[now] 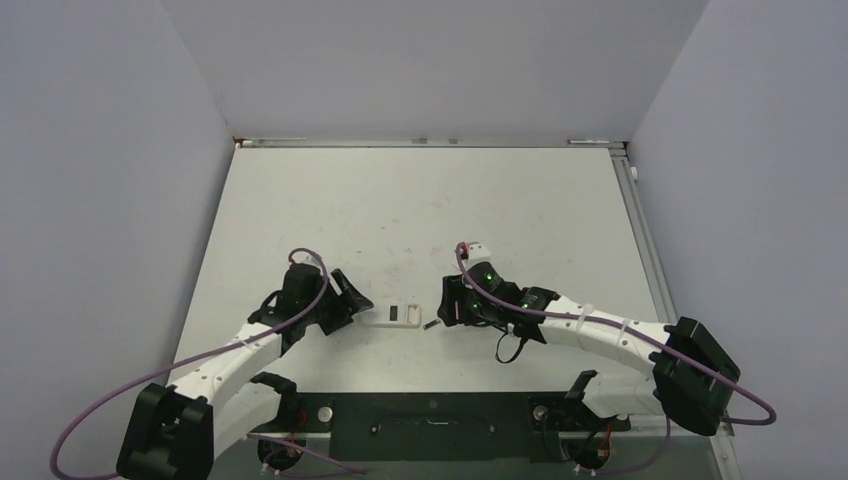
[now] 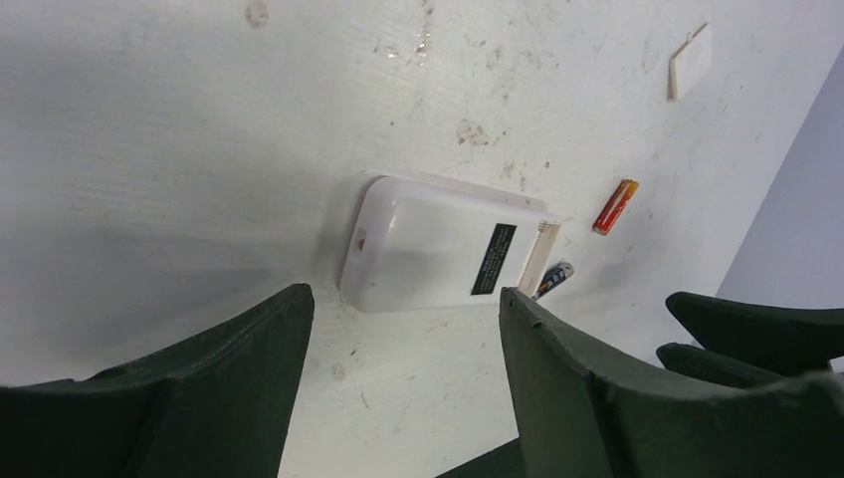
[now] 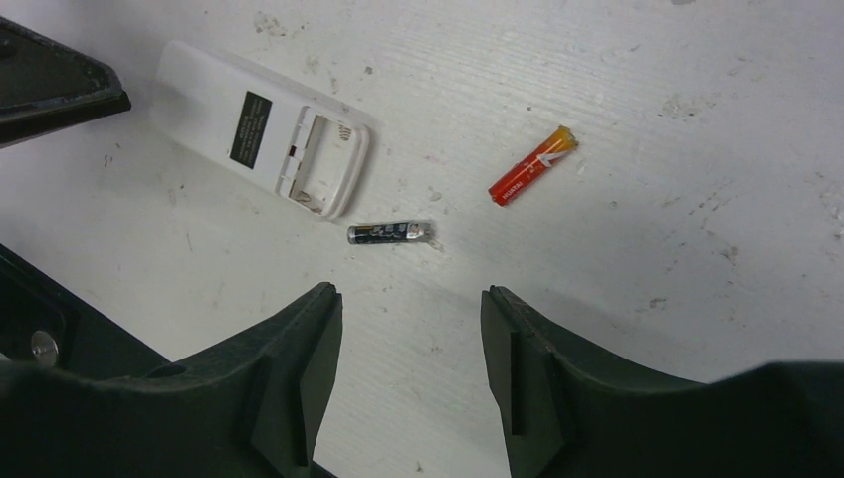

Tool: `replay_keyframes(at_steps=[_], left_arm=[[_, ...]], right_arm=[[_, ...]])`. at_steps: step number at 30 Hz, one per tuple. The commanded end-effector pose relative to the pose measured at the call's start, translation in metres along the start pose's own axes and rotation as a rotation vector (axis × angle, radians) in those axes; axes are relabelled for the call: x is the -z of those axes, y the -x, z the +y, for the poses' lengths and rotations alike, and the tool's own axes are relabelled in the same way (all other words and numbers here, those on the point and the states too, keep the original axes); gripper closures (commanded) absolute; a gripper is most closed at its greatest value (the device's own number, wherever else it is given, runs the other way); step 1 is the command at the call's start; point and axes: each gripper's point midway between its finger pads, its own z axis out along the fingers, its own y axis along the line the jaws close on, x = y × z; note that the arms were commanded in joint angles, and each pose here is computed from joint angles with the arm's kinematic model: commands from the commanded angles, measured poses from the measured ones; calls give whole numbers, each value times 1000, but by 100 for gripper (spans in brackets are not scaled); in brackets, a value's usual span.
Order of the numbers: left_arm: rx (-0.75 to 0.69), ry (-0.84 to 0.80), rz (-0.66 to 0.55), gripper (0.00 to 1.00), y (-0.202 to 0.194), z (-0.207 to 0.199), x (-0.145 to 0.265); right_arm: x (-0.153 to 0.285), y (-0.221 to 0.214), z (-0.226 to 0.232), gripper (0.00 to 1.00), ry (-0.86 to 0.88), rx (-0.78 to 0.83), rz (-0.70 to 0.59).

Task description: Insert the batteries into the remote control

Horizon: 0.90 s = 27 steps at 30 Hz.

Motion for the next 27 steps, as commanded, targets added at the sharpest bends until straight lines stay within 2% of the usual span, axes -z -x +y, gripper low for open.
replay_keyframes(at_steps=[1,3,6,8,10,12,13,14,17,27], left_arm=[[-93,-40,-32,38,21,-30,6],[-121,-45,-34,45,26,-37,5],[-160,-26,-62,59,37,-42,5],[-182,-19,-76,71,44,-45,3],[-198,-20,-74,79,47,-49,0],[-205,-26,-61,88,48,-51,-6],[-208,-38,-53,97,47,-53,-10],[-206,-47,-39,100,45,-54,-14],[-200,-61,-12,100,41,-55,-24],[-210,-74,-40,100,46,-56,-49]], right_arm=[[-1,17,21,49,13,5,-54],[-2,13,28,52,26,9,-47],[-7,8,40,64,44,13,-36],[-10,3,47,76,54,18,-26],[-16,-3,51,89,55,22,-8],[-20,-8,56,92,61,27,4],[-22,-9,59,91,63,29,7],[-24,-11,62,92,66,30,9],[-29,-17,70,92,76,36,22],[-51,-28,82,91,101,21,56]])
